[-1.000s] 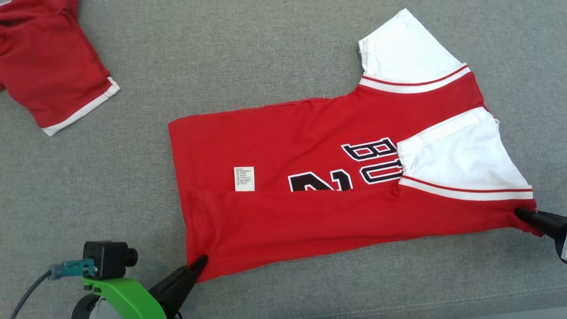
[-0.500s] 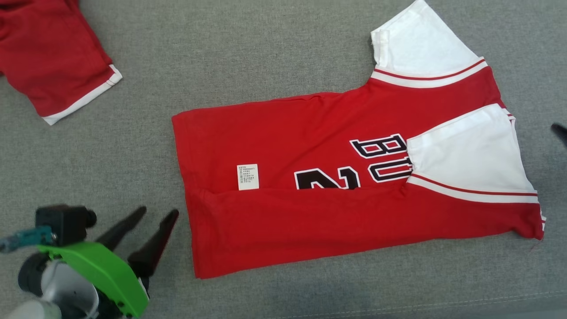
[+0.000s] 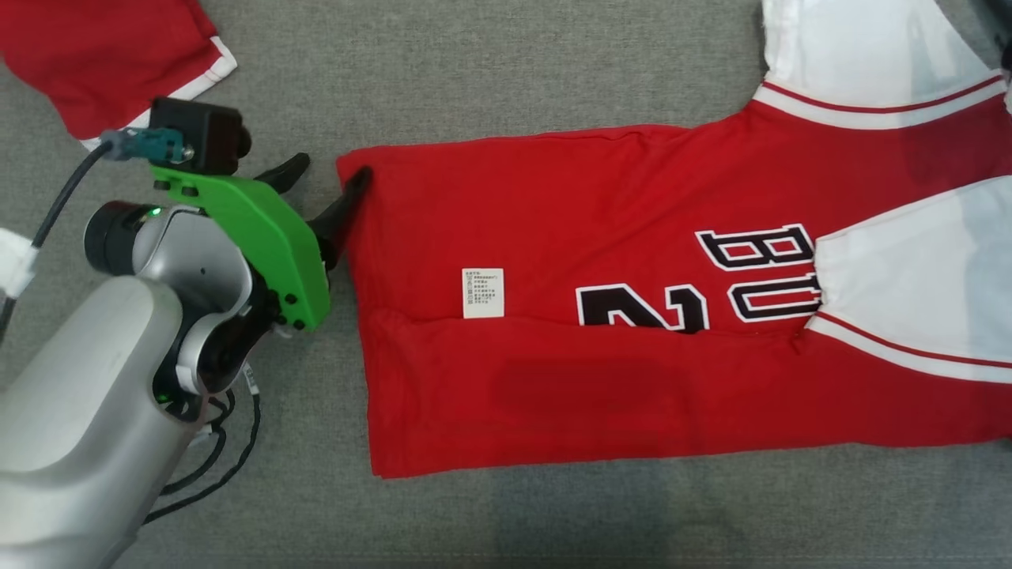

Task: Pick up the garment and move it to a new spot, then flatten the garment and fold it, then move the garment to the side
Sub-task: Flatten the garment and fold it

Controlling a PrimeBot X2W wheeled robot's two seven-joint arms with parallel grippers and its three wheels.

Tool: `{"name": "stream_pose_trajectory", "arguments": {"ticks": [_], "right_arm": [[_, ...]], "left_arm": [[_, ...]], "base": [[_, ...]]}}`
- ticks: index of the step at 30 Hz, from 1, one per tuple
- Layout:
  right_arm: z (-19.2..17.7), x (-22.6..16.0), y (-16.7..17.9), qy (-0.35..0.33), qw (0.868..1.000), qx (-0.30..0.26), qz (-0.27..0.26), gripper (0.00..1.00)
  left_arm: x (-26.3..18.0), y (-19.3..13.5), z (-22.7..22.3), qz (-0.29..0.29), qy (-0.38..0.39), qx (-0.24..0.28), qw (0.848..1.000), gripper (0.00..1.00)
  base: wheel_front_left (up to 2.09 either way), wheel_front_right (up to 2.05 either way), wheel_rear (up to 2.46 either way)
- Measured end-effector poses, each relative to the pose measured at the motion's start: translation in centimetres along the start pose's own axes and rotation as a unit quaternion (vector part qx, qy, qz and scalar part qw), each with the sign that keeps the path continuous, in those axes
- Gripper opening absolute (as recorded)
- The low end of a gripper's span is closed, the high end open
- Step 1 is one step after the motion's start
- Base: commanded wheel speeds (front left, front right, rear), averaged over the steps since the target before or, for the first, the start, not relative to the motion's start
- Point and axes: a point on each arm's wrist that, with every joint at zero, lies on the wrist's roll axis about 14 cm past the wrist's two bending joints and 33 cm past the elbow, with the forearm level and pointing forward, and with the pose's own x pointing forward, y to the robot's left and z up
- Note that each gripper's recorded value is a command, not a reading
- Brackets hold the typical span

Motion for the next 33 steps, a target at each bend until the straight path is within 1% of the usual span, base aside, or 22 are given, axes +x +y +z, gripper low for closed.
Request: {"name": "stream_pose_trajectory", "arguments": {"ticks": [3,6,11,19,24,25,26,27,28,31,33], "right_arm": [[-0.1,3.0,1.6,0.001,1.000,0.002,0.013,1.00],[-1.9,5.5,3.3,0.028,0.999,-0.003,0.025,1.00],[-2.7,8.1,4.3,0.037,0.999,-0.006,0.032,1.00],[-3.3,9.8,3.7,0.037,0.999,-0.005,0.022,1.00],[-3.8,10.3,4.3,0.039,0.999,0.004,0.028,1.00],[-3.8,10.3,4.5,0.039,0.999,0.007,0.031,0.75],[-3.8,10.4,4.6,0.039,0.999,0.013,0.033,0.44],[-3.7,10.3,4.7,0.037,0.999,0.014,0.035,0.00],[-3.7,10.3,4.9,0.036,0.999,0.015,0.038,0.00],[-3.5,10.1,5.9,0.032,0.998,0.026,0.053,0.00],[-3.1,9.7,6.2,0.024,0.997,0.031,0.060,0.00]], "left_arm": [[1.0,0.5,-0.8,0.001,0.020,0.004,1.000,1.00],[1.3,0.8,-1.7,0.002,0.034,0.000,0.999,1.00],[1.6,1.4,-2.5,0.004,0.045,-0.005,0.999,1.00],[2.1,1.6,-3.0,-0.003,0.052,-0.021,0.998,1.00],[2.6,0.8,-2.9,-0.022,0.054,-0.028,0.998,1.00],[2.7,0.8,-2.9,-0.023,0.055,-0.027,0.998,1.00],[2.7,0.7,-2.9,-0.024,0.057,-0.025,0.998,1.00],[2.8,0.5,-2.8,-0.027,0.057,-0.021,0.998,0.60],[2.8,0.4,-2.7,-0.029,0.057,-0.019,0.998,0.00],[2.9,-0.3,-2.5,-0.047,0.055,-0.016,0.997,0.00],[3.0,-1.6,-2.5,-0.068,0.053,-0.018,0.996,0.00]], "base": [[0.00,0.00,0.00],[0.00,0.00,0.00],[0.00,0.00,0.00],[0.00,0.00,0.00],[0.00,0.00,0.00],[0.00,0.00,0.00],[0.00,0.00,0.00],[0.00,0.00,0.00],[0.00,0.00,0.00],[0.00,0.00,0.00],[0.00,0.00,0.00]]}}
